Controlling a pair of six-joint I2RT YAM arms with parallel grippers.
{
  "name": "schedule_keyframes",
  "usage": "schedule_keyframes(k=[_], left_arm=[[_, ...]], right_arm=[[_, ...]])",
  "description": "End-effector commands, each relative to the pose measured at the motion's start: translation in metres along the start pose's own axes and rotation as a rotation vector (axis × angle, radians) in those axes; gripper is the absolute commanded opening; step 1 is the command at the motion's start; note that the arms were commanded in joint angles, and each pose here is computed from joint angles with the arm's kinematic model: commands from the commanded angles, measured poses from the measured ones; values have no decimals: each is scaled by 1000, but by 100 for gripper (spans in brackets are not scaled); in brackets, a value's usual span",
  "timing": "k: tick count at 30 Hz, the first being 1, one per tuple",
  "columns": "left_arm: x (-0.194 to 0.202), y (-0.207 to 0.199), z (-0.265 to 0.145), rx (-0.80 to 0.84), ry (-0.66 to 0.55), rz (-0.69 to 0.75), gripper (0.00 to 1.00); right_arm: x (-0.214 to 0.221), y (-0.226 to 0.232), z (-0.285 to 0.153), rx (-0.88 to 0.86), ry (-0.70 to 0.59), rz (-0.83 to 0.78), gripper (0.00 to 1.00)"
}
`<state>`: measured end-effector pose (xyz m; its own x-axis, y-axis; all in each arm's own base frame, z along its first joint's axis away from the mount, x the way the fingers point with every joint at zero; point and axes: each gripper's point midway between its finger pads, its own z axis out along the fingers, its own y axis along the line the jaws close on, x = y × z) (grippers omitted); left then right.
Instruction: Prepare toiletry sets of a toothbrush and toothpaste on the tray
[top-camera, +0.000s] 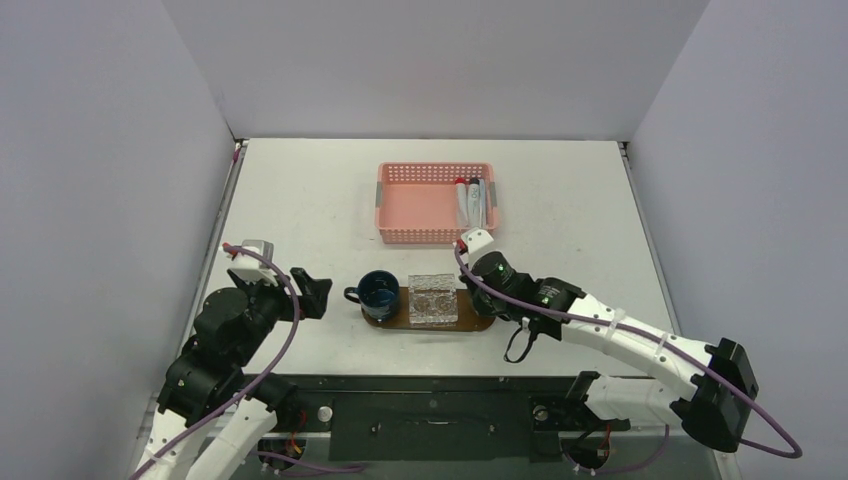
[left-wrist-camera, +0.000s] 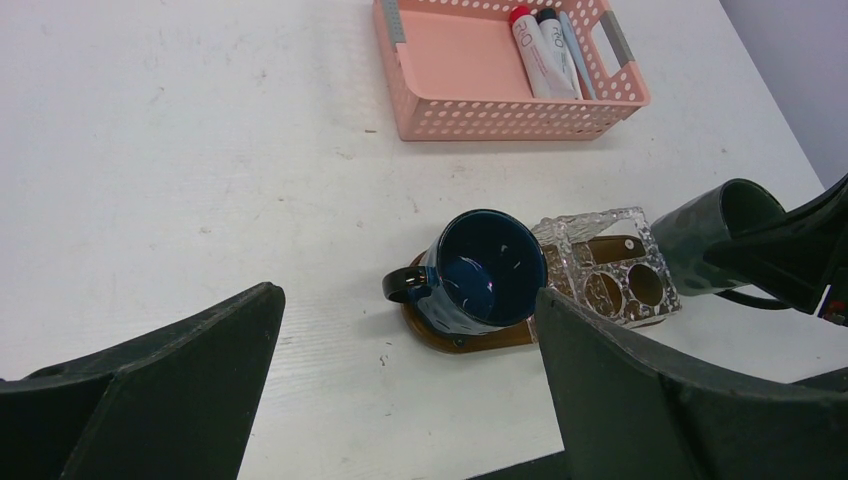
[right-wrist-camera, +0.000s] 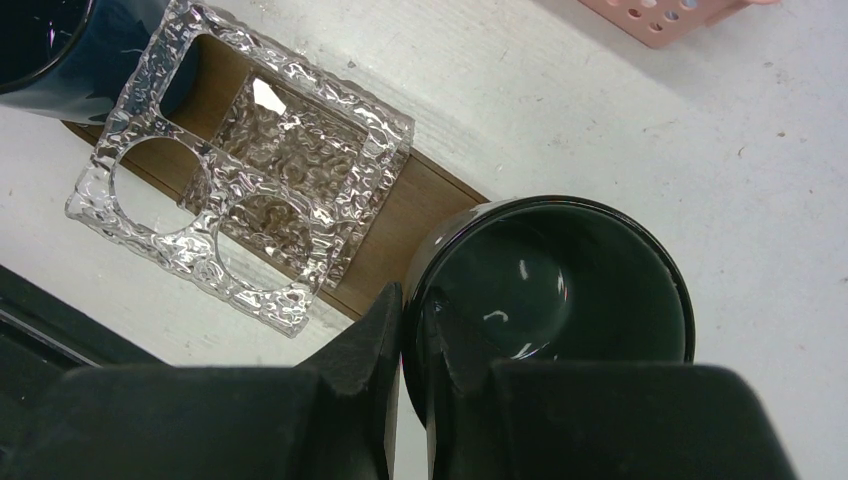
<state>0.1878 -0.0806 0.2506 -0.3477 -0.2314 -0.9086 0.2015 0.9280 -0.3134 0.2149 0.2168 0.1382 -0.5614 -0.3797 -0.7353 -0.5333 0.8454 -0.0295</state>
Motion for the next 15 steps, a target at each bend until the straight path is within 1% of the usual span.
schedule_keyframes(k=[1,15], left_arm=[[-12,-5,3,22,-44,2,96],[-12,-5,3,22,-46,1,96]], right_arm=[[-27,4,-2,11,-119,48,0],[-22,21,14,-10,-100,38,0]])
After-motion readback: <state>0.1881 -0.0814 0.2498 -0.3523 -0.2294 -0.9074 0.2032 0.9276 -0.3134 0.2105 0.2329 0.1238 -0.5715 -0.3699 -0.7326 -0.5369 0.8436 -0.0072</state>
